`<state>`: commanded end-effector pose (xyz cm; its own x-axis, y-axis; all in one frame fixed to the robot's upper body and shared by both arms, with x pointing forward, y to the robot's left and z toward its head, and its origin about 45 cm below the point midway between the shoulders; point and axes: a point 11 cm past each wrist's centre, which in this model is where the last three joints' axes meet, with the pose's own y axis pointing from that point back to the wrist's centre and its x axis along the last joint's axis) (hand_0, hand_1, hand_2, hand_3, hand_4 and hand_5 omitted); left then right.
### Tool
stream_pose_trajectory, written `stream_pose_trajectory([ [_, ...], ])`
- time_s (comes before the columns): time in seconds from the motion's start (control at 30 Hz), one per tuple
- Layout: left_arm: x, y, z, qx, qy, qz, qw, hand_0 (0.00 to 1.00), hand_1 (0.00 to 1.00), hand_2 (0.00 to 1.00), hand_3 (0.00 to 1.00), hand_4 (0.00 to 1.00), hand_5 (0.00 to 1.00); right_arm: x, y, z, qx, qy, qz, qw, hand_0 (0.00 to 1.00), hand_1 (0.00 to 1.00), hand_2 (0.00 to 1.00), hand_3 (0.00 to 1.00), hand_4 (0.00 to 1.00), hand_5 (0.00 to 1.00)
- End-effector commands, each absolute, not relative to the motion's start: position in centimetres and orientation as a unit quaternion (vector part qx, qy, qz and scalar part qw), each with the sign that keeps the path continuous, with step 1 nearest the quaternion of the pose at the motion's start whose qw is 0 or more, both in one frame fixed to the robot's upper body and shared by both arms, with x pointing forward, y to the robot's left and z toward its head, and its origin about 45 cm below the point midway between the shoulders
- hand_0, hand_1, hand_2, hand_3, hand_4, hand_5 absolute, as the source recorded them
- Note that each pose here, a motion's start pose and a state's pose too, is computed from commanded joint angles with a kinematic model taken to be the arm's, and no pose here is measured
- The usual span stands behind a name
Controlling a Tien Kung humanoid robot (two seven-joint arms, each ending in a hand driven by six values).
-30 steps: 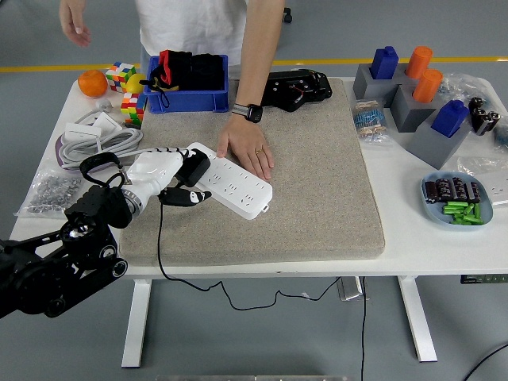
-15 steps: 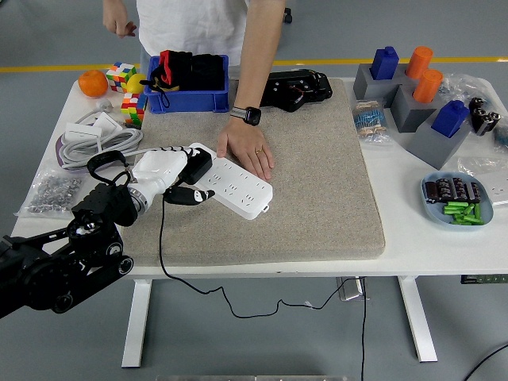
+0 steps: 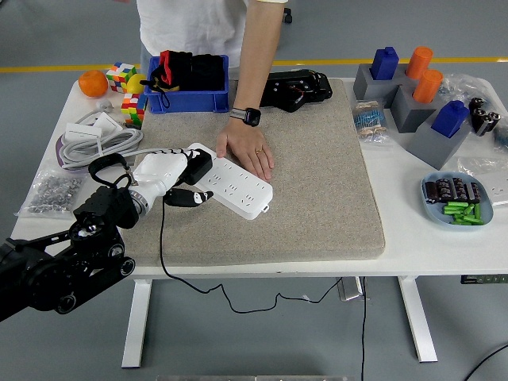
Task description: Press the white button,pick up the black plug,place it near the board,insert it into the board
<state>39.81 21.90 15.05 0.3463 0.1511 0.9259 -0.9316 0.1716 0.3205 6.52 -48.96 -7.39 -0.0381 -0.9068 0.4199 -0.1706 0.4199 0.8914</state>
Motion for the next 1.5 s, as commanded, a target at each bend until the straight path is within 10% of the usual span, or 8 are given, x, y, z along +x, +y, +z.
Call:
stream_pose_trajectory([
  [0.73,40.6,25.5,26.1,0.216,-0.352,0.641,0.646,0.834,0.902,0.870,0.818,0.814,0.565,6.6,-48.8,-7.5,0.423,-0.639,-0.335,0.549,0.576,0.534,0.547,0.510,0.643,0.380],
  [1.5,37.9,37.4,25.3,0.110,-0.213,0.813,0.531,0.849,0.909,0.871,0.811,0.809,0.573,6.7,-48.8,-7.4,0.427,-0.634,-0.331,0.553,0.576,0.535,0.547,0.510,0.643,0.382],
])
